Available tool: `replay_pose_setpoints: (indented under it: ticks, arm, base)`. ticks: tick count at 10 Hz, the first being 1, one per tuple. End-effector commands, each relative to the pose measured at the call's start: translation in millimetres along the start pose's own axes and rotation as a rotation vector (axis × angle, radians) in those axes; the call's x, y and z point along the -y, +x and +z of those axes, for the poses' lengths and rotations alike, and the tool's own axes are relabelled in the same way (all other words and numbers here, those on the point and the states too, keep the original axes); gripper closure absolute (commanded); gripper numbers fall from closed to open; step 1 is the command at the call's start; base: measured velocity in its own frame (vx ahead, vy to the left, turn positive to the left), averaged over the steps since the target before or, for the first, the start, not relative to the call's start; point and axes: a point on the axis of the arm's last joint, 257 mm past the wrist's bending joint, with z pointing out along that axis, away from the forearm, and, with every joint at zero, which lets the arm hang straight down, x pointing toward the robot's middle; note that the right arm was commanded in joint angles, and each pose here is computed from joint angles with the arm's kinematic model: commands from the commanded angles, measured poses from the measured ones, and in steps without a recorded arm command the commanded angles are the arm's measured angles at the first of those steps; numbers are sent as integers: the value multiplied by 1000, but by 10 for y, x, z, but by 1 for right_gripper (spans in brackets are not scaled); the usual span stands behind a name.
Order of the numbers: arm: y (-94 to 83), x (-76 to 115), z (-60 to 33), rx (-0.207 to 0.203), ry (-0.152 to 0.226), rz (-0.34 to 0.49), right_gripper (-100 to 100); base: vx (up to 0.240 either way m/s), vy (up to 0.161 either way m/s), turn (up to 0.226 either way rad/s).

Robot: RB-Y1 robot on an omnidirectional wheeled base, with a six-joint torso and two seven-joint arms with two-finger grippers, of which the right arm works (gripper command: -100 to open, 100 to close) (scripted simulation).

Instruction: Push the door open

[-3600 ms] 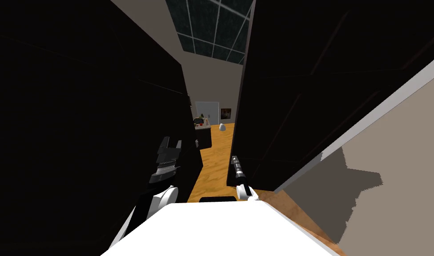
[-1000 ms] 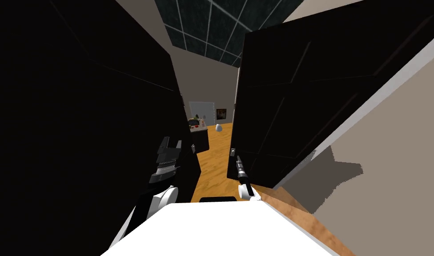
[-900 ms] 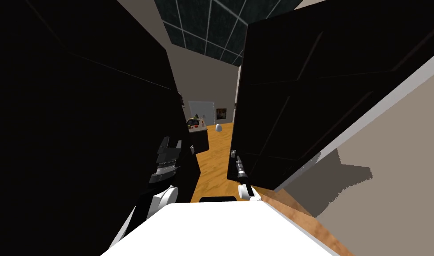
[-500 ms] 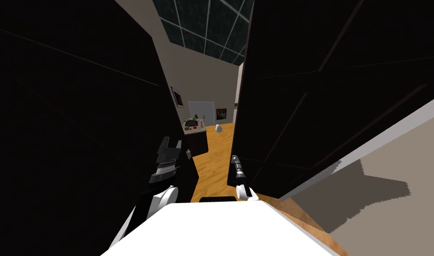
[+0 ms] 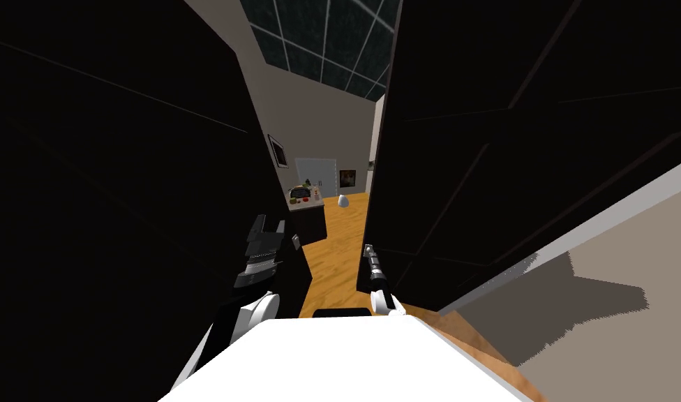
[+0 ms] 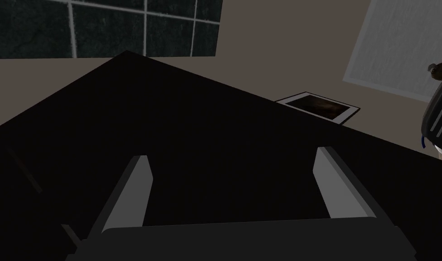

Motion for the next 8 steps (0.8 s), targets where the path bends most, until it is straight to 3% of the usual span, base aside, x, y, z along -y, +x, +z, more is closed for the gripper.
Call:
replay_pose_setpoints:
  ticks: [1,2,3,5,6,8]
  arm:
    - [0,-13,5,1,-4,1,100]
    - [0,-13,5,1,-4,1,100]
    - [-256,-11,58,44,-3,-26,100]
    - [-424,-30,104,84,-7,-36,100]
    - [-265,31,30,40,10,-40,-100]
    - [-155,16,39,6,7,-46,-100]
  base:
    - [-7,1,0]
    - [0,0,0]
    - [124,-27,-75]
    - [215,-56,-68]
    - [39,6,-242]
    - [-153,57,-262]
